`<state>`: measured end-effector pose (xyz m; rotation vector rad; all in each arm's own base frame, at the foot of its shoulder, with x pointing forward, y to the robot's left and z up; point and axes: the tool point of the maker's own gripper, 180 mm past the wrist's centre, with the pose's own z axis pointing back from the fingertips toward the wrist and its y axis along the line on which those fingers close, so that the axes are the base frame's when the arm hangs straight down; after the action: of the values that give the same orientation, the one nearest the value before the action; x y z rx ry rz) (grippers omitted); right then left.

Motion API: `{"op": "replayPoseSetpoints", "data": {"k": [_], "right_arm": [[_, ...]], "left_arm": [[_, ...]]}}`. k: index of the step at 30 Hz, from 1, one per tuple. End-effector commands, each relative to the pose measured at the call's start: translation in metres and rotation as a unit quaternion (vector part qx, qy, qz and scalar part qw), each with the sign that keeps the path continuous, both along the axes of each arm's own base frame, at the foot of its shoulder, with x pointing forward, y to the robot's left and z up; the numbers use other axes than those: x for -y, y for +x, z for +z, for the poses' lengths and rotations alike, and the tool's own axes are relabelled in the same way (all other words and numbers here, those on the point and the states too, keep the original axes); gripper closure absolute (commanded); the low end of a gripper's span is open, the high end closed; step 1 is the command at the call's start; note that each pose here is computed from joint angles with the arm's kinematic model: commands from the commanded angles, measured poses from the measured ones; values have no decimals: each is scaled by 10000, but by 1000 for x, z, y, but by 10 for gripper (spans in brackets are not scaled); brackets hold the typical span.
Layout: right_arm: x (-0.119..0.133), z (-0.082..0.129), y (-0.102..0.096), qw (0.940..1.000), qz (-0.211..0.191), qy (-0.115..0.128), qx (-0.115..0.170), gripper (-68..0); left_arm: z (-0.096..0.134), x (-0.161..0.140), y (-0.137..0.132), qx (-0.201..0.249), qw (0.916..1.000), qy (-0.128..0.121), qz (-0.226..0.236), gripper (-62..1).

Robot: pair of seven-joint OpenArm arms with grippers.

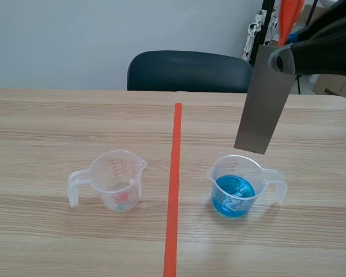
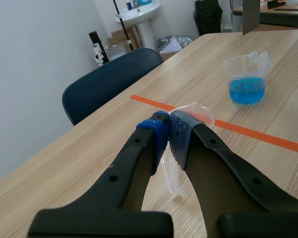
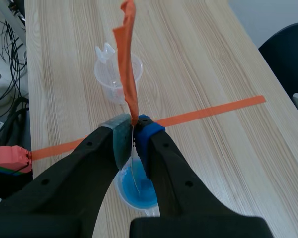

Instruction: Do the redox reaction experiment. move the plate over the blue solution

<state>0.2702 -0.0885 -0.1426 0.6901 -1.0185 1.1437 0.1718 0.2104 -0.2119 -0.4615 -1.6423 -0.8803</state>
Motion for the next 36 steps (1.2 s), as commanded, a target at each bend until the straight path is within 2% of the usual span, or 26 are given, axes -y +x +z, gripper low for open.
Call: {"op": "replayPoseSetpoints", "data": {"k": [1, 8, 13, 21, 25, 27, 29, 33, 36], "right_arm": [[-1, 16, 5, 9997, 1, 175, 176, -4], [-3, 17, 5, 9996, 10, 236, 183, -4], [-3, 19, 5, 9994, 13, 284, 198, -4], [-5, 21, 4, 9992, 5, 368, 159, -4], [-5, 21, 4, 9992, 5, 368, 159, -4], [-5, 21, 4, 9992, 6, 370, 159, -4], [-5, 21, 4, 9992, 13, 376, 159, -4], [-7, 20, 4, 9992, 36, 374, 146, -4], [-7, 20, 4, 9992, 41, 382, 146, -4]], "left_arm": [[10, 4, 10, 131, 9999, -62, -47, -36], [14, 29, 34, -44, 9984, 378, -407, -36], [20, 47, 48, 44, 9961, 726, -504, -36], [32, 70, 62, 187, 9905, 1149, -726, -36], [21, 80, 67, 238, 9824, 1628, -881, -36], [15, 85, 70, 230, 9791, 1785, -946, -36], [12, 91, 74, 250, 9771, 1871, -983, -36], [15, 101, 83, 377, 9766, 1877, -981, -36], [12, 109, 91, 415, 9740, 2015, -953, -36]]}}
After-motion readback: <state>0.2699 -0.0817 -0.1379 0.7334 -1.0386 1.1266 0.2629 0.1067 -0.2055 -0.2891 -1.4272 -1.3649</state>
